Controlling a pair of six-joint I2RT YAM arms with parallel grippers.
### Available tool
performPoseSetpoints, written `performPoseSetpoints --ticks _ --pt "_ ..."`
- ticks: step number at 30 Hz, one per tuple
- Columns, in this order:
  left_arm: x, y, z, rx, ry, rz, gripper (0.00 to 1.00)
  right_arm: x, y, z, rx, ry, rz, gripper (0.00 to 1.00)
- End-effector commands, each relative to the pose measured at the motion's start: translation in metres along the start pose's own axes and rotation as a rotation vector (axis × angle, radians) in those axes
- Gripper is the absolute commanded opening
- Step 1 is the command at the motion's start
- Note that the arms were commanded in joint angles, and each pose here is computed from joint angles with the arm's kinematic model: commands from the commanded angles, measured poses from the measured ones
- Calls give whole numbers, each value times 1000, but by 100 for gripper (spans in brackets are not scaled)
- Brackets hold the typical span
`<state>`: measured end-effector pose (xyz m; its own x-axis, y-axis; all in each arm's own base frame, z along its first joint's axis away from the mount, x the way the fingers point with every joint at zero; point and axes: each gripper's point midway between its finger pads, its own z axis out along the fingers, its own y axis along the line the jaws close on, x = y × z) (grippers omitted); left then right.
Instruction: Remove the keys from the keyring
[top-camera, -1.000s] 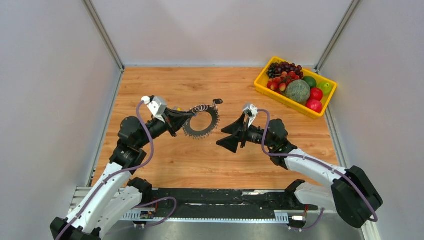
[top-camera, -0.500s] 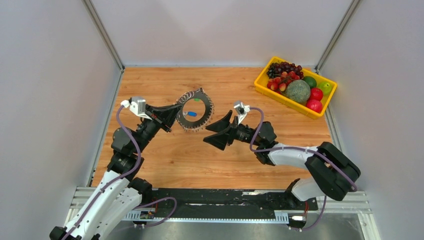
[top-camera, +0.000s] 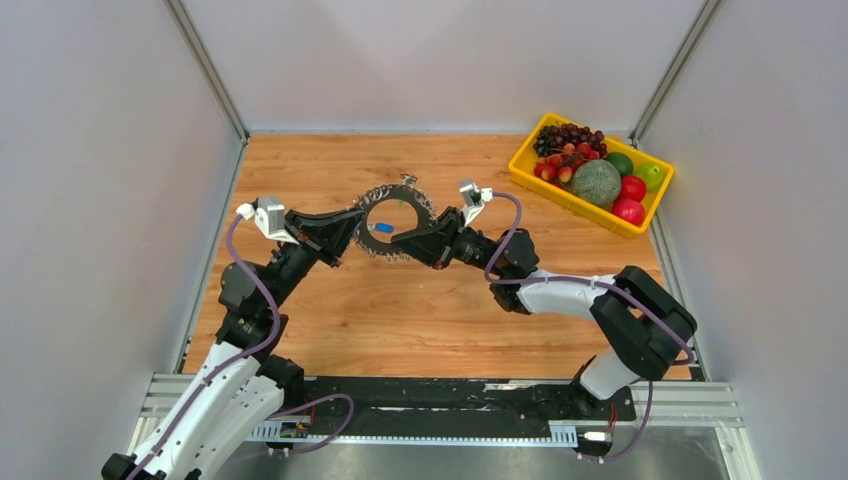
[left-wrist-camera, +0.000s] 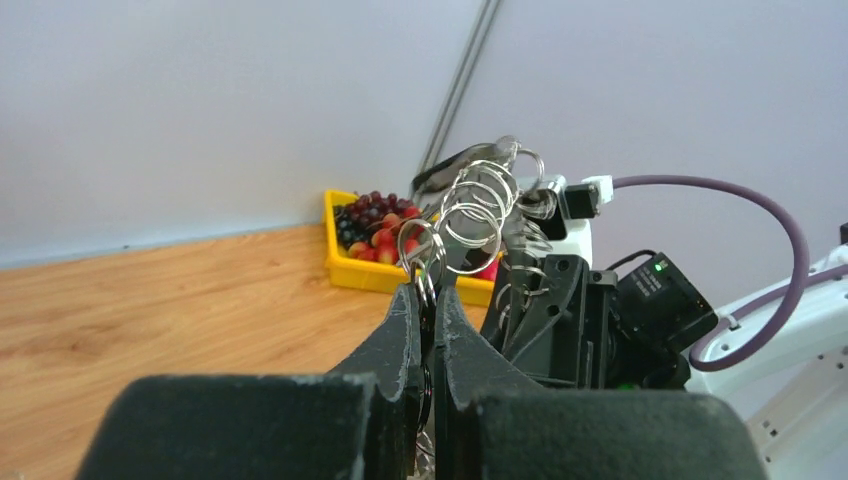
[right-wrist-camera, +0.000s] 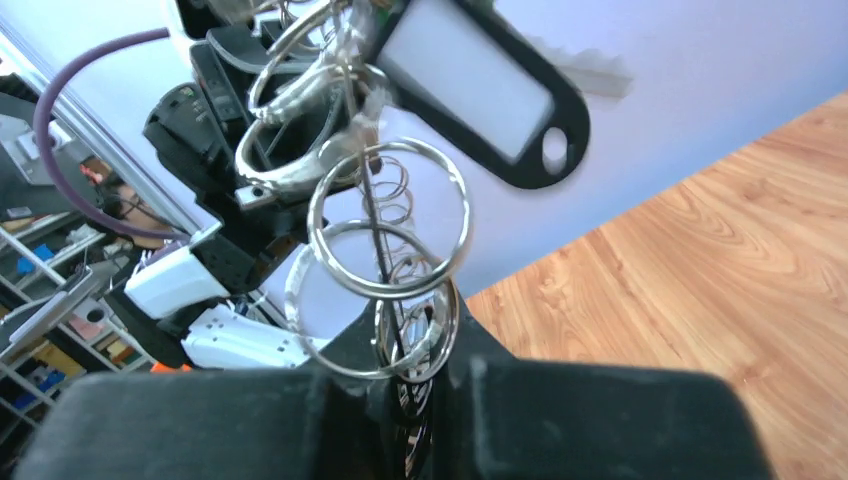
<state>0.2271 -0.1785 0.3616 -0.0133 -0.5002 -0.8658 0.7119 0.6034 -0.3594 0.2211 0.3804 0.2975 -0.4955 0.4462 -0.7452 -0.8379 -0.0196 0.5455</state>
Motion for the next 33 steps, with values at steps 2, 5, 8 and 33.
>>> performPoseSetpoints --ticks 2,5,8,33 --pt "-7 -17 1 107 -31 48 21 -40 28 3 -49 -119 -110 0" --pt "-6 -7 1 68 -25 119 76 -37 21 -6 38 -69 -151 0" --pt "-8 6 1 -4 -5 187 97 -14 6 -12 135 127 -202 0" --pt "14 89 -18 -342 140 501 100 13 24 -91 465 621 39 0"
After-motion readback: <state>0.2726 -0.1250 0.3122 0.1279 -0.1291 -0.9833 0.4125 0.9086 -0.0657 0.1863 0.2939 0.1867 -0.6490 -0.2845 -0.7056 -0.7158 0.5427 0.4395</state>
